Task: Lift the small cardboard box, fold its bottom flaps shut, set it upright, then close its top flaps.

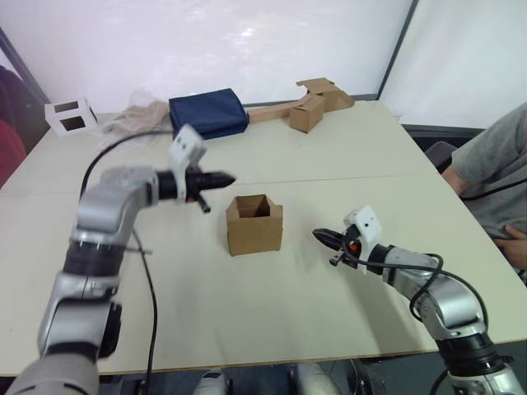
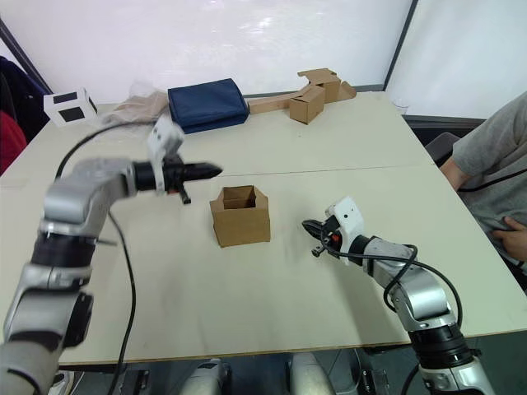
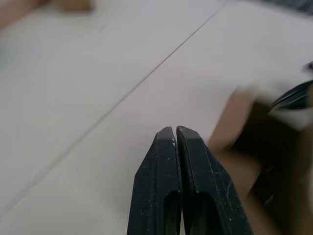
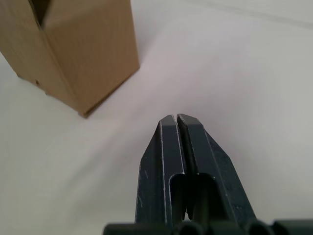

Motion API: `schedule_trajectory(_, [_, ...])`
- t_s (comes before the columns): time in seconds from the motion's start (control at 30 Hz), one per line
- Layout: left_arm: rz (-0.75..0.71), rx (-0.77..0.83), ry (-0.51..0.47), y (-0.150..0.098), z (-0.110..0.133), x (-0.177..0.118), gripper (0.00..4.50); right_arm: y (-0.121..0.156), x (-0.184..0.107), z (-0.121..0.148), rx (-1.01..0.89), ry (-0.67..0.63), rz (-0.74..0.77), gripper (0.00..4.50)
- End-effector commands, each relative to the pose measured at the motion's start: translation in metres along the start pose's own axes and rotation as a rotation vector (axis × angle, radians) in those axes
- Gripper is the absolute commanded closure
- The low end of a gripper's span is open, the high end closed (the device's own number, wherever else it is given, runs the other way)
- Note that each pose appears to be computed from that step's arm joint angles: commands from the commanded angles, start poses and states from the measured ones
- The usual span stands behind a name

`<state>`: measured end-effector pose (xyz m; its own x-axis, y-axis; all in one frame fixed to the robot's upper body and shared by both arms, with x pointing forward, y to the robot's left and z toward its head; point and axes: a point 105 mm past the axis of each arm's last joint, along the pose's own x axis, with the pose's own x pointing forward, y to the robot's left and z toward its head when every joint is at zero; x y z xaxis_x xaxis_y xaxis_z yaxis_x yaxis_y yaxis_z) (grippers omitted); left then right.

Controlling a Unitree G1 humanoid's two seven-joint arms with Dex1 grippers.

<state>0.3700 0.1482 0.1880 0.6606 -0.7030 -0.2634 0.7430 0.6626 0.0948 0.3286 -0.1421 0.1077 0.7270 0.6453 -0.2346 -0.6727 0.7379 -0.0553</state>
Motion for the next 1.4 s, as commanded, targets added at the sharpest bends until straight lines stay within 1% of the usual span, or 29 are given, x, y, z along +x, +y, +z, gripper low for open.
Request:
schedule_trajectory(0.03, [0.090,0.044,-0.076,-0.002,0.007,-0.016,4.42,0.002,0.011,0.017,-0.041,-0.062,0.019,4.50])
schedule_trajectory(0.1, [0.088,-0.034,-0.087,-0.011,-0.011,-0.017,4.42,0.000,0.018,0.018,-0.059,-0.065,0.014,4.50])
schedule_trajectory(0.17, [0.112,-0.051,-0.043,-0.021,-0.039,-0.016,4.42,-0.003,0.027,0.021,-0.096,-0.069,-0.006,4.50])
schedule_trajectory(0.2, [0.114,-0.087,-0.031,-0.027,-0.051,-0.014,4.42,-0.001,0.033,0.024,-0.114,-0.075,0.005,4.50])
schedule_trajectory(0.27, [0.105,-0.136,-0.031,-0.036,-0.063,-0.009,4.42,0.008,0.039,0.025,-0.136,-0.077,0.048,4.50])
schedule_trajectory(0.4, [0.076,-0.141,-0.050,-0.049,-0.064,0.002,4.42,0.022,0.044,0.019,-0.144,-0.059,0.114,4.50])
schedule_trajectory(0.47, [0.061,-0.115,-0.027,-0.054,-0.068,0.007,4.42,0.029,0.044,0.015,-0.137,-0.050,0.143,4.50])
schedule_trajectory(0.53, [0.053,-0.120,-0.027,-0.057,-0.069,0.009,4.42,0.045,0.041,0.009,-0.136,-0.027,0.209,4.50])
schedule_trajectory(0.6, [0.036,-0.107,-0.011,-0.059,-0.071,0.008,4.42,0.056,0.039,0.006,-0.122,-0.023,0.235,4.50])
schedule_trajectory(0.77, [-0.046,-0.104,0.045,-0.070,-0.080,0.001,4.42,0.069,0.033,0.000,-0.110,-0.010,0.258,4.50])
schedule_trajectory(0.87, [-0.114,-0.114,0.073,-0.080,-0.085,-0.008,4.42,0.073,0.029,-0.001,-0.108,-0.003,0.259,4.50])
schedule_trajectory(1.03, [-0.166,-0.150,0.099,-0.091,-0.090,-0.019,4.42,0.075,0.024,-0.005,-0.118,0.019,0.259,4.50])
schedule_trajectory(1.1, [-0.159,-0.150,0.098,-0.091,-0.089,-0.019,4.42,0.075,0.023,-0.006,-0.123,0.024,0.259,4.50])
schedule_trajectory(1.23, [-0.078,-0.101,0.105,-0.073,-0.092,-0.019,4.42,0.078,0.018,-0.009,-0.163,0.057,0.296,4.50])
schedule_trajectory(1.3, [-0.069,-0.101,0.097,-0.067,-0.089,-0.021,4.42,0.083,0.014,-0.008,-0.171,0.064,0.327,4.50])
schedule_trajectory(1.4, [-0.074,-0.103,0.091,-0.065,-0.087,-0.022,4.42,0.086,0.012,-0.008,-0.176,0.069,0.351,4.50])
